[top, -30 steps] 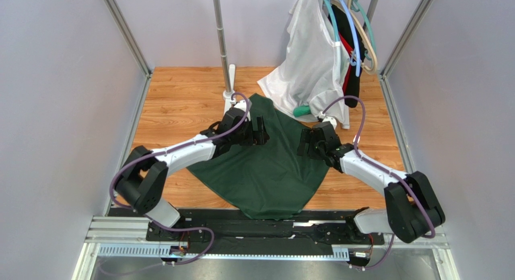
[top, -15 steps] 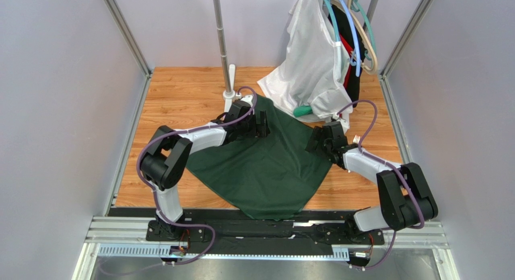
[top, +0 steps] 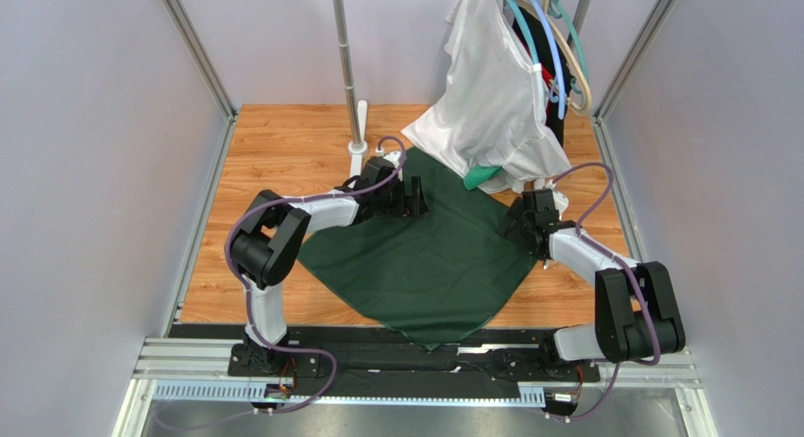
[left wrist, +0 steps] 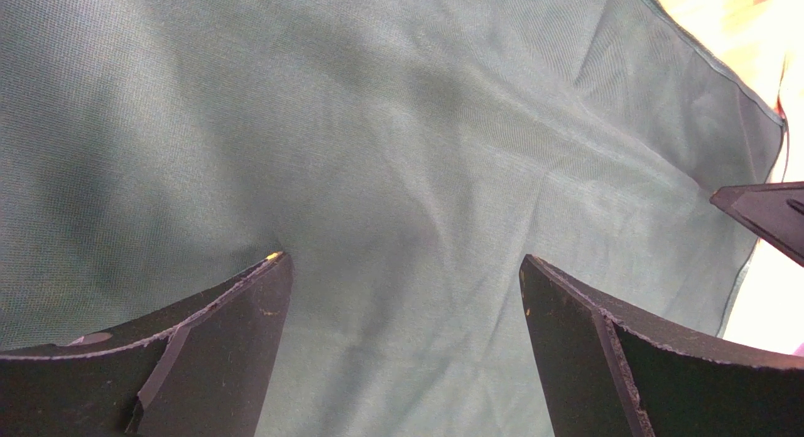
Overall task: Fold the napkin, place the utensils inside, and roll it up
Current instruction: Flatten the napkin out
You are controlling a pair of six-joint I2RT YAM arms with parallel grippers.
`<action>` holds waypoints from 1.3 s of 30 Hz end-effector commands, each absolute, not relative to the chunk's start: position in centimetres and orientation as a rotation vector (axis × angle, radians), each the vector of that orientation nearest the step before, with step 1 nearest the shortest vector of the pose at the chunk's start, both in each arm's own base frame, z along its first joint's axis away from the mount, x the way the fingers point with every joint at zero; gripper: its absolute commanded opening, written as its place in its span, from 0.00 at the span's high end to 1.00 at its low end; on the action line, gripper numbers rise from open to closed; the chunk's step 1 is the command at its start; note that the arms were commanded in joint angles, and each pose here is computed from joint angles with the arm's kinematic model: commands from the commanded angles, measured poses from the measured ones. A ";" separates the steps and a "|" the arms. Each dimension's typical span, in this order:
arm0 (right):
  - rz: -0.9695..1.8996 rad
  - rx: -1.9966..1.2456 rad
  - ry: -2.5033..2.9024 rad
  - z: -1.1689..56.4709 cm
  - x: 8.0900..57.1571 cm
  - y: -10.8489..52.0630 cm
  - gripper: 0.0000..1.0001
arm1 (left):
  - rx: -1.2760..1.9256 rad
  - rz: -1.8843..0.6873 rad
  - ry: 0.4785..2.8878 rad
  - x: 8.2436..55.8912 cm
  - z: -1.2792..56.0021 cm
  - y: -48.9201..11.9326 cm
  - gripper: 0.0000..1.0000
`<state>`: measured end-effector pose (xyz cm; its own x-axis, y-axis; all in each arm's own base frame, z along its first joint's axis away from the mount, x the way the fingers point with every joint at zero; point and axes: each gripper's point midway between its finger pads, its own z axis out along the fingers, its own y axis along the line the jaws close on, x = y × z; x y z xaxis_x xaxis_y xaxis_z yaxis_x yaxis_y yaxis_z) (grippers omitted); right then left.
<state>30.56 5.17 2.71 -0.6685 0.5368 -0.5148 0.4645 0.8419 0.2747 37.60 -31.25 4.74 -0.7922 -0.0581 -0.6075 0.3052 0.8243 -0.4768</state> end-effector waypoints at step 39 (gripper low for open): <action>0.343 0.265 2.506 2.1 27.8 18.3 0.16 | 0.067 -0.687 2.452 35.5 2.3 -28.6 0.01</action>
